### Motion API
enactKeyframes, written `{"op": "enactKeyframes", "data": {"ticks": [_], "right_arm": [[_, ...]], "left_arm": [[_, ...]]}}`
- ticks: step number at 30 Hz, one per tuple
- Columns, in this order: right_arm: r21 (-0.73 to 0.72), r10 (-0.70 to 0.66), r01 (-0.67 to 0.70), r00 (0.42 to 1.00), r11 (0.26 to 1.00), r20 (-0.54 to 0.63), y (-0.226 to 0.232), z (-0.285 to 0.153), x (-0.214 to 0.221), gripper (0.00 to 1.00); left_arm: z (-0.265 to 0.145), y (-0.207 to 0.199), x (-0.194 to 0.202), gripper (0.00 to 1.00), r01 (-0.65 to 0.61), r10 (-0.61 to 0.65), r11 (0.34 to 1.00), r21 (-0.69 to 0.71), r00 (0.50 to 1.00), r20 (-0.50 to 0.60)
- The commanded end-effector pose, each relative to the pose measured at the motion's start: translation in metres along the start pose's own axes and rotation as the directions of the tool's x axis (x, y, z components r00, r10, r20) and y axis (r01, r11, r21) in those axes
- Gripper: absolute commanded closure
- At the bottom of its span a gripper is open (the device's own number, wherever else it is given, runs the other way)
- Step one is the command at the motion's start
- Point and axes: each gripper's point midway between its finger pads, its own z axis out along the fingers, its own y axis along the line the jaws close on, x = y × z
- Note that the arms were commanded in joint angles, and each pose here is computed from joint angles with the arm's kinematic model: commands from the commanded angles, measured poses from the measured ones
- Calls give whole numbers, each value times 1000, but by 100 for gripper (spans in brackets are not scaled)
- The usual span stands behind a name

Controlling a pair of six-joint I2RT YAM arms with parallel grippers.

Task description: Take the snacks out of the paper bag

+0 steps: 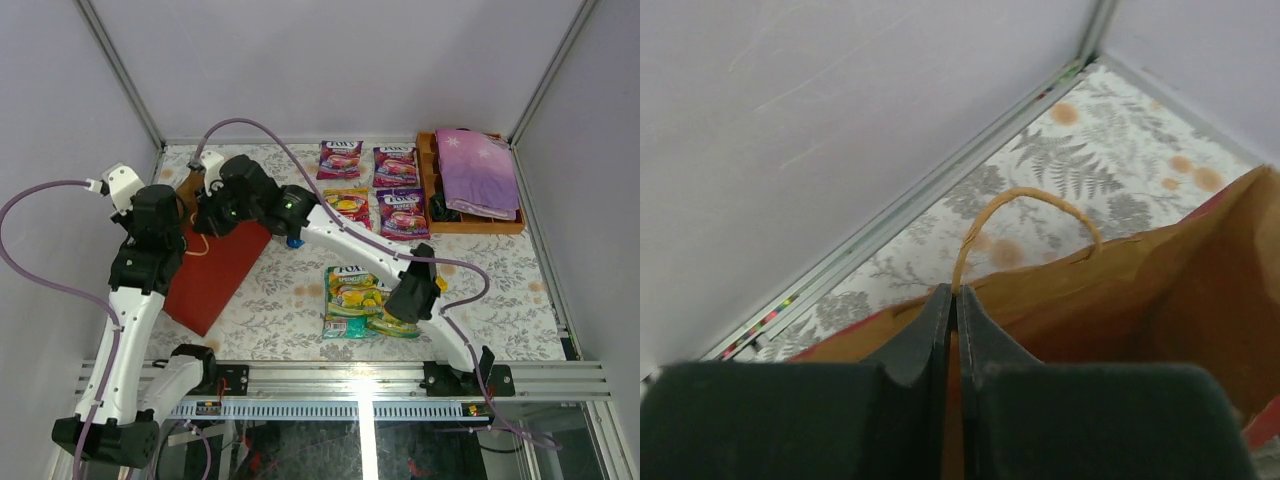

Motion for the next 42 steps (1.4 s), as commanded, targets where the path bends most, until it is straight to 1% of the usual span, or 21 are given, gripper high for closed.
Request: {"op": "enactKeyframes", "data": {"ticks": [1,7,9,13,14,15,16,18,19,20,21,22,25,28,31,34,36,38,40,42], "right_arm": [[-68,48,-52,997,996,-57,9,10,13,100],[-93,40,-45,998,995,-56,9,18,17,98],[-92,33,-38,998,995,-52,9,16,15,98],[-100,27,-28,1000,995,-9,12,6,-2,98],[-104,24,-24,1000,994,3,13,4,-6,97],[-108,24,-22,1000,994,15,15,2,-11,94],[-112,25,-21,999,993,28,16,1,-16,84],[-130,18,-12,999,991,41,19,1,-21,39],[-135,15,-9,999,991,43,20,0,-23,21],[-136,12,-6,999,991,45,21,-2,-25,10],[-139,8,-1,999,990,47,21,-4,-27,3],[-138,4,3,999,990,50,20,-8,-29,0],[-113,5,2,998,994,63,14,-28,-39,0],[-82,-23,34,992,996,124,14,-68,-64,0],[-5,-87,90,978,996,187,8,-116,-89,0],[56,-101,92,972,994,212,-9,-149,-93,1],[77,-69,54,976,996,204,-22,-151,-78,1],[74,-22,9,983,997,184,-34,-136,-54,0],[59,52,-62,986,996,158,-44,-116,-32,0],[37,157,-166,971,985,178,-53,-95,-18,2]], "left_arm": [[8,30,-1,100,5,2,987,-158,999,42],[2,53,-35,100,36,-2,964,-262,992,127],[-2,57,-44,100,49,-8,960,-276,989,148],[-11,64,-61,100,70,-17,954,-292,983,183],[-12,65,-65,100,72,-14,952,-297,982,191],[-14,66,-69,100,71,-11,951,-300,980,197],[-14,67,-72,100,69,-6,950,-306,979,202],[-13,66,-73,100,54,10,949,-311,980,201],[-9,64,-71,100,35,29,948,-316,981,193],[-6,62,-67,100,8,52,946,-323,983,179],[-3,62,-64,100,-7,67,942,-334,983,168],[1,61,-61,100,-15,73,941,-339,985,159],[11,52,-53,99,-23,70,950,-310,987,142],[19,46,-50,98,-34,79,951,-306,988,136],[28,47,-53,98,-38,84,947,-320,987,134],[34,42,-59,98,-15,58,953,-301,989,135],[35,38,-63,98,-10,51,957,-291,989,136],[35,36,-67,99,-1,43,960,-280,989,141],[33,34,-71,99,10,30,964,-265,988,149],[31,33,-73,99,15,24,967,-254,988,150]]}}
